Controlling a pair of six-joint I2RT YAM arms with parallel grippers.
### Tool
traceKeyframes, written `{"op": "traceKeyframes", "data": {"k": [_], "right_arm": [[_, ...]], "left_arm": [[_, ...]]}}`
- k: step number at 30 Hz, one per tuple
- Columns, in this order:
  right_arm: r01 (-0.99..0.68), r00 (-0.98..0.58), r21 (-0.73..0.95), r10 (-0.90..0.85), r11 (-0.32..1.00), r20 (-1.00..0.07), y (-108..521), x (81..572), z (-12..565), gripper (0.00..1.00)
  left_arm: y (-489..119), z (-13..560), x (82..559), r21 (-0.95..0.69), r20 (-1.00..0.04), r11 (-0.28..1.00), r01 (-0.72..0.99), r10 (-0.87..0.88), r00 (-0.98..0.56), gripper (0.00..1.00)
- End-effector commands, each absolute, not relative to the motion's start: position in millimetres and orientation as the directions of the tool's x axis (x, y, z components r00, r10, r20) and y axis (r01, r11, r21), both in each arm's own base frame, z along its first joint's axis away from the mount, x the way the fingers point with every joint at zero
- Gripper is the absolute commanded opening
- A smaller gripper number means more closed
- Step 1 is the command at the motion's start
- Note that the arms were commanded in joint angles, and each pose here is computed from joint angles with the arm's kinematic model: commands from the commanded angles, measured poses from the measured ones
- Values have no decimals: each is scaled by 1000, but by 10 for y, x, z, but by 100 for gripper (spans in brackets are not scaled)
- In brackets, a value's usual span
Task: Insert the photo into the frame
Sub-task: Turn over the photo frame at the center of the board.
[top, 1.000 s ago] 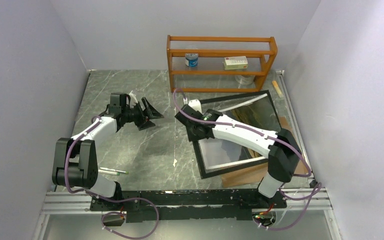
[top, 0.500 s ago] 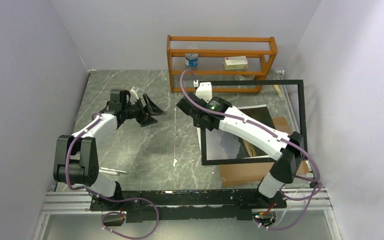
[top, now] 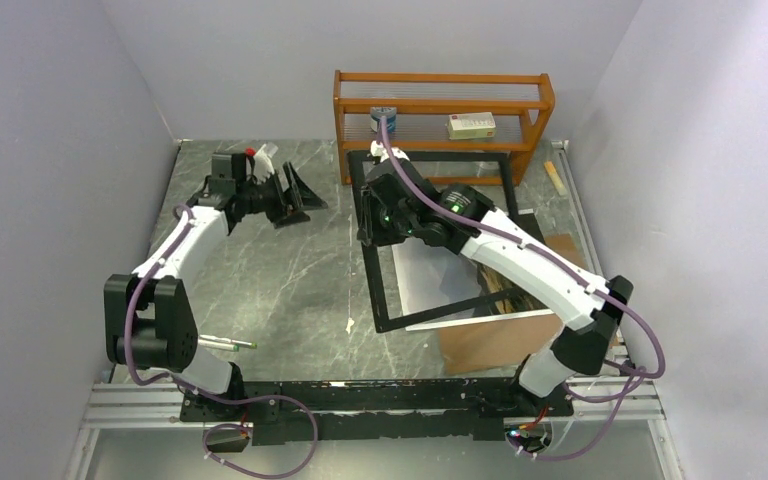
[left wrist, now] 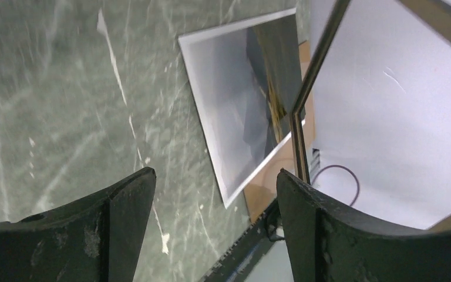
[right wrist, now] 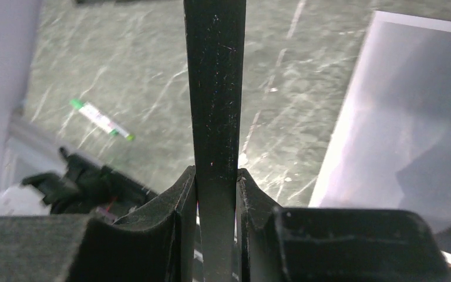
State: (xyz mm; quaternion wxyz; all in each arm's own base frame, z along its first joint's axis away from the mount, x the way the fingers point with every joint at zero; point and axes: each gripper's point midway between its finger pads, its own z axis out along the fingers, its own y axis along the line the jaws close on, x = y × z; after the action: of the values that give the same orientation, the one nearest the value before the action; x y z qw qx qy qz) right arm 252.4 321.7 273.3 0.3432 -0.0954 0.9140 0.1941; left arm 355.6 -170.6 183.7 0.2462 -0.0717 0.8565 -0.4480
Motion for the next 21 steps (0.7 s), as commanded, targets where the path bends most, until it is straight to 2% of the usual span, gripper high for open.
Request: {"op": "traceKeyframes", "data": {"k": [1,5,7,10,17,21], "right_arm": [[-526,-666,422,-49,739,-745,3362,2229,3523,4],[-612,-685,514,-77,601,-725,3473,1940,3754,4],[-625,-693,553,-67,551,-718,3481,1863,3893,4],[-643,-709,621,-43,449,-704,3477,1748,4144,4],[-626,-768,745,-15,230,-640,3338,1557,4600,4],[-596,-800,794,-6,118,-600,3266,1446,4816,4]], "left_arm": [[-1629,2481,3665,-712,-583,617,335,-254,-772,80],[-1692,3008,3711,-592,-769,568,572,-184,-613,78],[-1770,3294,3652,-481,-868,498,721,-152,-474,78],[-1827,3542,3534,-287,-958,428,857,-149,-246,79],[-2088,3763,3301,-55,-991,294,954,-132,-16,81],[-2421,3708,3140,30,-997,213,977,-67,45,81]]}}
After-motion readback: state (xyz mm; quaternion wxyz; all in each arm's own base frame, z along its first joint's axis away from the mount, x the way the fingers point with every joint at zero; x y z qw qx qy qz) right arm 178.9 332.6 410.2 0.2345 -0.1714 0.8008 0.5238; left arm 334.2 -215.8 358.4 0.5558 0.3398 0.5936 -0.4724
